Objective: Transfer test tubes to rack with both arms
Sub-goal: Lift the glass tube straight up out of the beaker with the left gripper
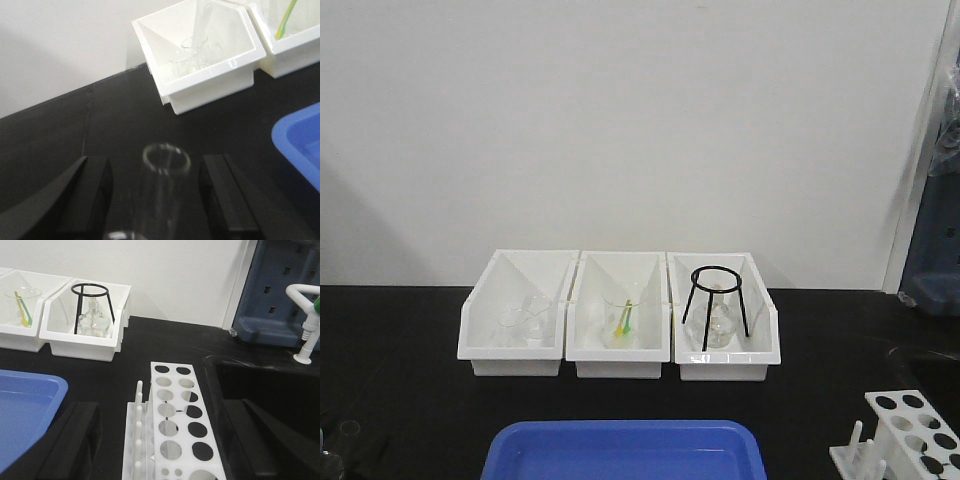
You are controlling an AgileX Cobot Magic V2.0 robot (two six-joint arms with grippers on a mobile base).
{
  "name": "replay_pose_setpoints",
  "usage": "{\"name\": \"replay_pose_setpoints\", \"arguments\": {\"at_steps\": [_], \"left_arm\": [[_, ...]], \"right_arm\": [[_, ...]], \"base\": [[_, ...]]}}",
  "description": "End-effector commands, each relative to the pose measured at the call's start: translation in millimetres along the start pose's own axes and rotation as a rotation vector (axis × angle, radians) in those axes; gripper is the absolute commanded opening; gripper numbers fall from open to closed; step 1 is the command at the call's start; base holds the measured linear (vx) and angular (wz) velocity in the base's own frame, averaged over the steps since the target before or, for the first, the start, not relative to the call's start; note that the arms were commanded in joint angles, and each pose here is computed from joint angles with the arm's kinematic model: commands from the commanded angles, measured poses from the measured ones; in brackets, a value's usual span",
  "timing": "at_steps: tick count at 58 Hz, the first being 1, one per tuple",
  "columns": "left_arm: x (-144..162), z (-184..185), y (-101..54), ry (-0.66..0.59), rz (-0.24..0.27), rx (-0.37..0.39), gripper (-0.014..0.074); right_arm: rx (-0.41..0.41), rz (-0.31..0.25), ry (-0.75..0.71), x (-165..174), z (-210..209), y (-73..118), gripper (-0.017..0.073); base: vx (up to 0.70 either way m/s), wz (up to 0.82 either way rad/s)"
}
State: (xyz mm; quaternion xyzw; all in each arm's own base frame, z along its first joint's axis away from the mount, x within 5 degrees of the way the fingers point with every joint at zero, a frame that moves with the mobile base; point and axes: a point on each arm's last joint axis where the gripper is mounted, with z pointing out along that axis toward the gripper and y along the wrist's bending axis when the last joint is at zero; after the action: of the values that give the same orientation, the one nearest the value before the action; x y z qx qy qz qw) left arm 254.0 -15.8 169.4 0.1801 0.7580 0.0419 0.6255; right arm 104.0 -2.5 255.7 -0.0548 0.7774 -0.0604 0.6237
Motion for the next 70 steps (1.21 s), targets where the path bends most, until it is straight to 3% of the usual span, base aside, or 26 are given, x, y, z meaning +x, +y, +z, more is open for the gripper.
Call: {"name": "replay_pose_setpoints", "arguments": {"at_steps": [1,22,36,57,70], "left_arm": [[-25,7,10.0,-0.148,-0.008,-0.052,0.0512],[-6,-2,1.7,-0.051,-0.014,-0.019,0.0512],[-11,-4,3.4,-0.124,-0.012,-0.044,0.0512],[-12,-4,4.2,-0.136,0.001,-0.054,0.051],[-12,-4,4.7,-0.139,-0.002,-0.059,0.0433]], "right_arm": [[0.006,-0.002,-0.104,-19,0,-2.2,0.0547],[0.006,-0.002,-0.104,-19,0,-2.2,0.0547],[0.006,-0.002,-0.104,-19,0,-2.2,0.0547],[0.006,-0.002,-0.104,-19,0,-2.2,0.0547],[0.006,-0.002,-0.104,-19,0,-2.2,0.0547]], "base": [[0.0,0.0],[0.0,0.0],[0.0,0.0],[0.0,0.0],[0.0,0.0]]}}
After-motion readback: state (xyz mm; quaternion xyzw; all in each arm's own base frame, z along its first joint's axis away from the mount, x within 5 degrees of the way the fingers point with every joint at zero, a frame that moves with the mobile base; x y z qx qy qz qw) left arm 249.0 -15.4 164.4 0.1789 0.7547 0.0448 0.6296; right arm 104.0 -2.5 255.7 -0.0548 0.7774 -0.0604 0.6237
